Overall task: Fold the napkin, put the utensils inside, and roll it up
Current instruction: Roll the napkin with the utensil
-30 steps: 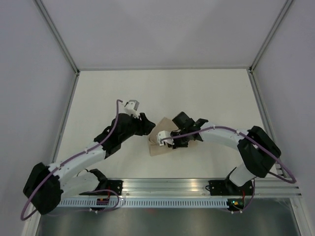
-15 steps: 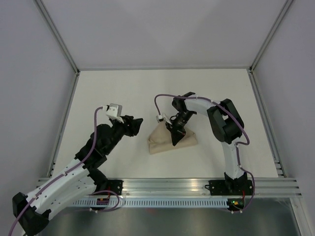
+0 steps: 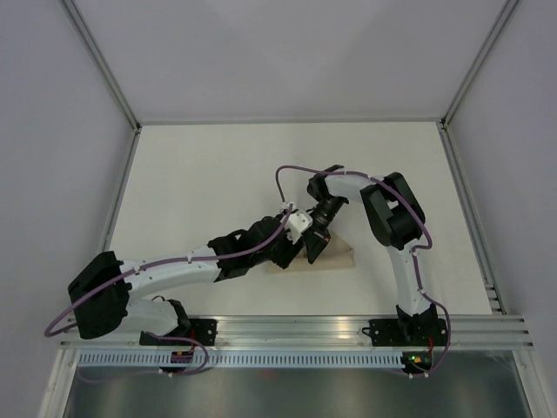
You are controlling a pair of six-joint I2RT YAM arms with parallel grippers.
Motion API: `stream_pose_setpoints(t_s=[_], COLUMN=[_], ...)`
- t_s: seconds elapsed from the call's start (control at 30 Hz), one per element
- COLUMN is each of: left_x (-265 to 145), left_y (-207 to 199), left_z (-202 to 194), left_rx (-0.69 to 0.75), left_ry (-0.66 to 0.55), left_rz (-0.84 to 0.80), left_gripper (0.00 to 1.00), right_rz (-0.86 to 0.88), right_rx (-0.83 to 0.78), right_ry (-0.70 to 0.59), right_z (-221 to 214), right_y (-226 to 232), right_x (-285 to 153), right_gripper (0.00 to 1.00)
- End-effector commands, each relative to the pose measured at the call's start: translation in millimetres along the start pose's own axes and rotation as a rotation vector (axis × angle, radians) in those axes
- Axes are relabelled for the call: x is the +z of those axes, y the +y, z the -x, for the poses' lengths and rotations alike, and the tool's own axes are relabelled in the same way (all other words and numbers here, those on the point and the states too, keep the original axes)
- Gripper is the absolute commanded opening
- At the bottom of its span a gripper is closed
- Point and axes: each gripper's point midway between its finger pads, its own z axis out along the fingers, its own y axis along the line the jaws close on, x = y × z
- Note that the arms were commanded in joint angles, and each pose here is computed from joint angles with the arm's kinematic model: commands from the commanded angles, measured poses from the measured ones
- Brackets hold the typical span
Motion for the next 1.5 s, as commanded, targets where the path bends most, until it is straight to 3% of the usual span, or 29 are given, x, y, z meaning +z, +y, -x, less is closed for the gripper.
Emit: stream_pose_setpoints(t_s=[0.0,0.17,0.7,0.8,0.83,0.93,1.03,1.13,1.33,1.47], left_x=[11,27,59,62,62,64,65,66,69,68], left_y=[-13,-22,-43,-42,-42,-43,-46,-49,-56,-59], left_z=[-8,-30,-47,-49,-51,-60,-67,-71,-85,-96], left_rx=[0.104,0.125,0.036,-0.031,-0.04,-0.059,-0.07,-0.089,-0.14,-0.168], left_ry=[0.08,0.161,0.171,0.157,0.157,0.176,0.192,0.2,0.253,0.289], left_rz=[-0.082,-0.127,-0.272,-0.282,-0.285,-0.297,-0.313,-0.325,-0.345,-0.355], left_gripper=[0.61,0.62,0.61,0.53,0.44,0.32,0.26,0.19,0.03,0.02], right_rz=[-0.159,-0.186,-0.204,-0.207,-0.209,-0.216,-0.22,-0.233,-0.308,-0.358], right_rx=[-0.06,-0.064,-0.048,-0.045,-0.043,-0.044,-0.043,-0.04,-0.051,-0.076], right_ry=[0.153,0.141,0.119,0.115,0.113,0.104,0.091,0.072,-0.018,-0.101], right_z=[-35,-31,-32,-33,-32,-31,-28,-24,-7,11], right_y=[-56,-58,-63,-64,-64,-64,-64,-65,-63,-55], right_x=[9,5,0,-1,-1,-3,-5,-9,-32,-59], right_gripper=[0.04,0.05,0.05,0.05,0.05,0.06,0.06,0.11,0.37,0.42])
